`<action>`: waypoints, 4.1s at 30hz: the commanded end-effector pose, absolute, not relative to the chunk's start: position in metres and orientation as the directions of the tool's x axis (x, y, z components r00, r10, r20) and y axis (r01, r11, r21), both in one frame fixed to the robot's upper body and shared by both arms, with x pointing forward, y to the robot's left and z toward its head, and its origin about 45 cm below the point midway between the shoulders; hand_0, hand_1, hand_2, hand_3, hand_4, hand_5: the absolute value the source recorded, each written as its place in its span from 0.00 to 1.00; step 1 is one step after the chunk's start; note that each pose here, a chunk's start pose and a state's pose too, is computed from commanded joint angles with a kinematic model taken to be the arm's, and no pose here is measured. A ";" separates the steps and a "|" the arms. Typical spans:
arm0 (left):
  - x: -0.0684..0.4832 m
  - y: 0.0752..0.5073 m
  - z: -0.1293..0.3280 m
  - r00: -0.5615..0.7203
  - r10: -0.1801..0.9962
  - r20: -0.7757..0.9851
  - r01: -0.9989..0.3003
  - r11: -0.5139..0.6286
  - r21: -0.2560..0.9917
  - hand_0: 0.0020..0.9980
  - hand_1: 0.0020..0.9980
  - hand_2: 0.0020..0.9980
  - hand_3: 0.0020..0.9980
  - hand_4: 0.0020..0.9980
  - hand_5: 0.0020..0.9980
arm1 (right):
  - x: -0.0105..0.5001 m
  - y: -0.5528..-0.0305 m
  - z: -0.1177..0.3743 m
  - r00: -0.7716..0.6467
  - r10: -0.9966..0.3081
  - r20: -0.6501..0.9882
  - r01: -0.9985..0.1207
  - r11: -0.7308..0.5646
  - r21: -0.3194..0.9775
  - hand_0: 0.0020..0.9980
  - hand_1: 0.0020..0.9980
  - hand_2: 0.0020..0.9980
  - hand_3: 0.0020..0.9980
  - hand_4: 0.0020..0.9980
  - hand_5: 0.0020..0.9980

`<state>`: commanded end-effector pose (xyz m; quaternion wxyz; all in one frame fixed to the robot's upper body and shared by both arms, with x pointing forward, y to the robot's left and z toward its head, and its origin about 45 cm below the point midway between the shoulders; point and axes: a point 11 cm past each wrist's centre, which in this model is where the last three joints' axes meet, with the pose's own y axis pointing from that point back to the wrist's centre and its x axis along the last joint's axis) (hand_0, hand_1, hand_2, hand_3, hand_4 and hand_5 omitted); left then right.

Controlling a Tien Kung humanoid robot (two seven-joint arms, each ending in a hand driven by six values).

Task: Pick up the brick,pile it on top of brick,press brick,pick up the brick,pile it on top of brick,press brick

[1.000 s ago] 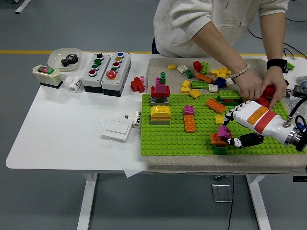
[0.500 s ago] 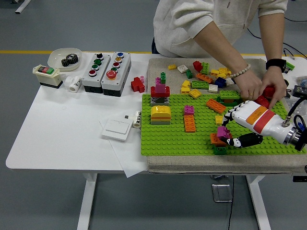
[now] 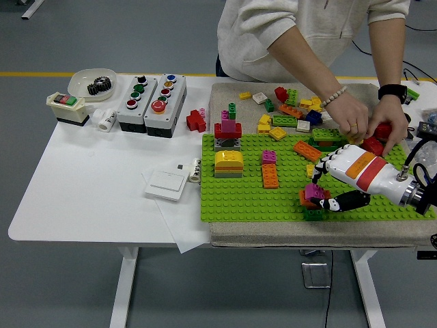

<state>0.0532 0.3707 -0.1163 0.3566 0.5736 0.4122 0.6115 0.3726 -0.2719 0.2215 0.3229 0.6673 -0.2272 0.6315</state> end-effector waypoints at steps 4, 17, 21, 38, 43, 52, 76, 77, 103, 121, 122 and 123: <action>0.053 0.371 -0.116 -0.088 0.909 0.407 0.036 -0.406 0.913 0.75 0.74 0.74 0.59 0.65 0.67 | 0.373 -0.271 0.222 0.096 0.104 0.990 -0.710 -0.690 0.141 0.42 0.52 0.55 0.52 0.76 0.59; 0.052 0.371 -0.116 -0.085 0.909 0.409 0.041 -0.407 0.913 0.75 0.74 0.74 0.59 0.65 0.67 | 0.373 -0.269 0.220 0.100 0.105 0.989 -0.710 -0.689 0.145 0.42 0.53 0.56 0.52 0.77 0.58; 0.051 0.371 -0.116 -0.083 0.909 0.409 0.043 -0.407 0.912 0.75 0.74 0.74 0.59 0.65 0.67 | 0.373 -0.269 0.220 0.100 0.101 0.990 -0.711 -0.689 0.142 0.42 0.53 0.56 0.52 0.78 0.59; 0.049 0.372 -0.117 -0.082 0.908 0.412 0.046 -0.409 0.911 0.75 0.74 0.74 0.59 0.65 0.67 | 0.374 -0.269 0.220 0.099 0.094 0.991 -0.714 -0.687 0.137 0.41 0.53 0.56 0.52 0.79 0.58; 0.050 0.372 -0.116 -0.084 0.908 0.411 0.045 -0.409 0.911 0.75 0.74 0.74 0.59 0.65 0.67 | 0.375 -0.269 0.221 0.096 0.095 0.991 -0.714 -0.686 0.135 0.41 0.53 0.56 0.52 0.79 0.58; 0.050 0.372 -0.116 -0.088 0.907 0.411 0.042 -0.409 0.912 0.75 0.74 0.74 0.59 0.65 0.67 | 0.376 -0.268 0.222 0.093 0.090 0.992 -0.715 -0.687 0.129 0.40 0.53 0.56 0.52 0.79 0.59; 0.053 0.372 -0.116 -0.093 0.907 0.410 0.037 -0.409 0.912 0.75 0.74 0.74 0.59 0.65 0.67 | 0.379 -0.268 0.223 0.088 0.084 0.992 -0.721 -0.683 0.122 0.40 0.53 0.56 0.52 0.79 0.59; 0.053 0.372 -0.116 -0.093 0.907 0.410 0.037 -0.409 0.912 0.75 0.74 0.74 0.59 0.65 0.67 | 0.378 -0.267 0.223 0.087 0.085 0.993 -0.720 -0.683 0.121 0.40 0.53 0.56 0.52 0.79 0.59; 0.048 0.373 -0.117 -0.088 0.906 0.414 0.047 -0.411 0.910 0.75 0.74 0.74 0.59 0.65 0.67 | 0.370 -0.268 0.248 0.052 0.008 0.999 -0.736 -0.676 0.043 0.46 0.53 0.57 0.52 0.79 0.59; 0.041 0.375 -0.117 -0.078 0.905 0.419 0.059 -0.415 0.908 0.75 0.74 0.74 0.59 0.65 0.67 | 0.350 -0.278 0.249 0.156 -0.085 0.984 -0.797 -0.599 0.075 0.71 0.70 0.75 0.64 0.89 0.69; 0.041 0.375 -0.117 -0.077 0.905 0.418 0.059 -0.415 0.908 0.75 0.74 0.74 0.59 0.65 0.67 | 0.349 -0.278 0.250 0.155 -0.093 0.984 -0.798 -0.599 0.069 0.73 0.71 0.75 0.64 0.87 0.68; 0.041 0.375 -0.117 -0.078 0.905 0.418 0.059 -0.415 0.908 0.75 0.74 0.74 0.59 0.65 0.67 | 0.347 -0.278 0.251 0.153 -0.100 0.983 -0.798 -0.600 0.063 0.73 0.71 0.75 0.64 0.87 0.68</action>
